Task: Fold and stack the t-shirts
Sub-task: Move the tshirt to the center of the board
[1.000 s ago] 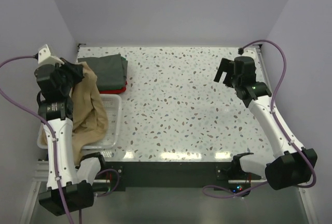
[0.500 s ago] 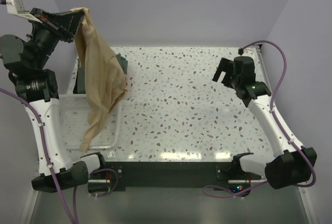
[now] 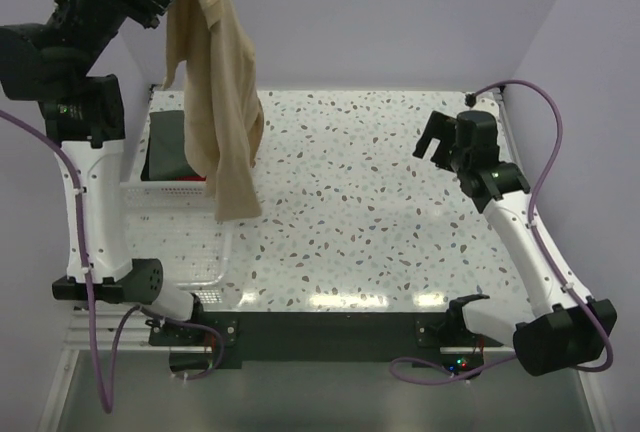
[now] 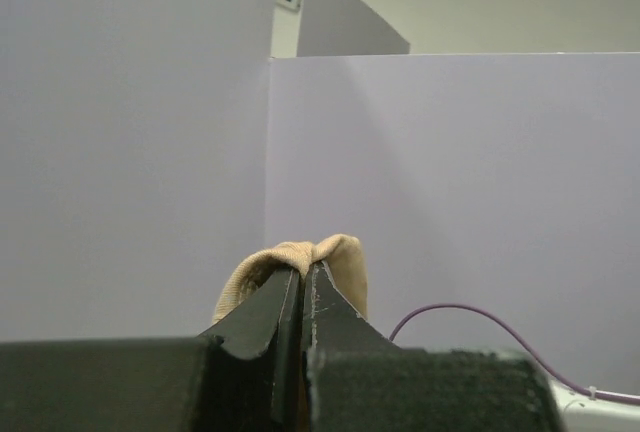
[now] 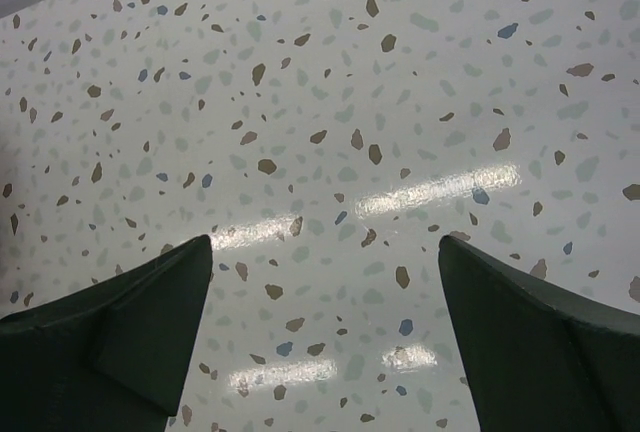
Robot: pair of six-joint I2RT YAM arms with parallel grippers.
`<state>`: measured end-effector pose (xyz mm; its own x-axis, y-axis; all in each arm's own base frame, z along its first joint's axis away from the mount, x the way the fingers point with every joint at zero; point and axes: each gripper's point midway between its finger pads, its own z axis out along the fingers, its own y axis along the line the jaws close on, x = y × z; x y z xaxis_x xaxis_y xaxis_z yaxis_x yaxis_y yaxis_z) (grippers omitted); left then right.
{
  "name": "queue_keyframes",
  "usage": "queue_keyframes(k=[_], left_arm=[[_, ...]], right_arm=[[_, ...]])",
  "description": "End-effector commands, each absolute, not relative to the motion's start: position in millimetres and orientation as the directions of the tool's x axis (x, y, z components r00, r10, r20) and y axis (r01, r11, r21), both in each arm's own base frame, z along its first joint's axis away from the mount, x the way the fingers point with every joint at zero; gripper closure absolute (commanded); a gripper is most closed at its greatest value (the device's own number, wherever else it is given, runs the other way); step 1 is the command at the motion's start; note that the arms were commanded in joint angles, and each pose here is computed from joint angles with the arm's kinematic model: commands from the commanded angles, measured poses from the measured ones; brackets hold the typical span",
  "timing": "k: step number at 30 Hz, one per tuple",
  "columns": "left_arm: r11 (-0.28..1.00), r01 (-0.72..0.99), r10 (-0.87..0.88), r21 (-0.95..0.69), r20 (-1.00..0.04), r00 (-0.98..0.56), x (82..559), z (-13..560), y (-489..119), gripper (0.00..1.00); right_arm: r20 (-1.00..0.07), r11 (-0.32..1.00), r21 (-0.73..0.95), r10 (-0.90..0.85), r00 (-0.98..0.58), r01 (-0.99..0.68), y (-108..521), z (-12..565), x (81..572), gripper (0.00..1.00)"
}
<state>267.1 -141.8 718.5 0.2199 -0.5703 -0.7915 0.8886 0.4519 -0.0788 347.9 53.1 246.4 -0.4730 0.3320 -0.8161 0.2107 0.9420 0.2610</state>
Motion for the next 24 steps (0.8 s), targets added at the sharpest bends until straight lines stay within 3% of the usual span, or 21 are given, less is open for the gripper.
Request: queue_keyframes(k=[1,8,11,14,18,19,21,22,24], left_arm=[[0.354,0.933,-0.640,-0.065,-0.744,0.191,259.5,732.3,-172.4,1.00],[0.147,0.982,-0.661,-0.122,-0.750,0.006,277.9,711.3,-256.8,1.00],[0.103,0.977,-0.635,-0.188,-0.768,-0.081,307.2,680.7,-283.6,1.00],[0.160,0.958,-0.597,-0.238,-0.796,-0.099,345.8,643.3,-296.5,1.00],[0.398,0.826,-0.557,-0.399,-0.820,-0.129,444.1,563.8,-283.2,1.00],[0.450,0.763,-0.559,-0.465,-0.812,-0.165,469.6,534.8,-276.1,0.82],[0.554,0.633,-0.565,-0.541,-0.802,-0.191,515.5,487.2,-254.4,0.58],[0.586,0.591,-0.551,-0.555,-0.807,-0.212,528.4,463.7,-250.1,0.39],[0.654,0.500,-0.494,-0.568,-0.821,-0.286,549.6,409.7,-248.6,0.31]], right_arm=[[-0.847,0.935,0.276,0.346,-0.402,0.223,45.3,277.9,343.3,0.02],[-0.868,0.936,0.233,0.322,-0.377,0.263,30.2,288.1,330.2,0.01],[-0.868,0.937,0.210,0.310,-0.388,0.280,24.7,285.9,322.4,0.01],[-0.866,0.935,0.186,0.301,-0.399,0.303,18.4,281.8,313.4,0.01],[-0.854,0.937,0.154,0.285,-0.434,0.312,14.0,273.7,301.9,0.01],[-0.850,0.939,0.148,0.282,-0.446,0.311,13.9,271.0,299.3,0.01],[-0.830,0.942,0.132,0.275,-0.485,0.308,14.3,260.3,291.7,0.01],[-0.819,0.946,0.131,0.271,-0.505,0.295,17.1,255.4,289.3,0.01],[-0.793,0.950,0.120,0.267,-0.547,0.290,18.8,242.8,282.9,0.01]])
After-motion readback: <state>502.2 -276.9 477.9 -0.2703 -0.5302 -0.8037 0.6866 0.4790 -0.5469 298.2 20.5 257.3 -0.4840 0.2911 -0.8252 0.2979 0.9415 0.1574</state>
